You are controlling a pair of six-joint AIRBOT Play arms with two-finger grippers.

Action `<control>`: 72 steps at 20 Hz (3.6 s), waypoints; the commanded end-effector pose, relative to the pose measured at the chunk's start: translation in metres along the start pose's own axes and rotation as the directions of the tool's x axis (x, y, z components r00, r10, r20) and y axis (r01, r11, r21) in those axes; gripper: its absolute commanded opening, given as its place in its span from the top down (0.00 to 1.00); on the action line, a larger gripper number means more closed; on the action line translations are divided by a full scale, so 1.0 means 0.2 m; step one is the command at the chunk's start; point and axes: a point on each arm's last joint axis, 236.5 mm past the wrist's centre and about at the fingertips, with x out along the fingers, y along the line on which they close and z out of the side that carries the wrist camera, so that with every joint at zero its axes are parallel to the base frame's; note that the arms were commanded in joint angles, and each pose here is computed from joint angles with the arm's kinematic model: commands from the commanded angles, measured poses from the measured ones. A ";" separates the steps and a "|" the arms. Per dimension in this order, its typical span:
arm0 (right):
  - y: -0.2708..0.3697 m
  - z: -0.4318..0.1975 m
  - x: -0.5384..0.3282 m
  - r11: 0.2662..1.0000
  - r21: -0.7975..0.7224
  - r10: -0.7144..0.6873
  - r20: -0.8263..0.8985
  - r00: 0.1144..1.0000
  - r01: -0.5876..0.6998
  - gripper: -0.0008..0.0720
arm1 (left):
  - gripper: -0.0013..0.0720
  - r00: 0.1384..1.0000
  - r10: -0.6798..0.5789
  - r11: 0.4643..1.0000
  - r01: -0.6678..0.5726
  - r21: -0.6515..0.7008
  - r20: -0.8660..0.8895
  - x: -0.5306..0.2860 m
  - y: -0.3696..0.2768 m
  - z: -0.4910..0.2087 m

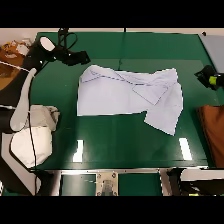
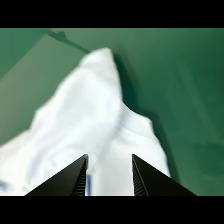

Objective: Fold the shirts.

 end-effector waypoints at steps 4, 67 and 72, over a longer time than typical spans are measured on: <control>-0.32 -0.45 0.00 0.984 0.167 -0.018 -0.256 0.966 0.063 0.53 | 0.95 0.956 -0.068 0.997 0.053 -0.059 -0.287 -0.17 0.05 -0.30; 1.64 -0.29 -2.76 0.767 -0.636 0.566 0.731 0.380 0.081 0.95 | 0.95 0.506 -0.236 0.894 -0.222 0.390 0.830 -2.91 -1.41 -0.03; 1.30 -0.03 -2.04 0.860 -0.504 0.432 0.628 0.647 -0.085 0.95 | 0.95 0.792 -0.102 0.961 -0.077 0.265 0.601 -2.09 -0.96 0.11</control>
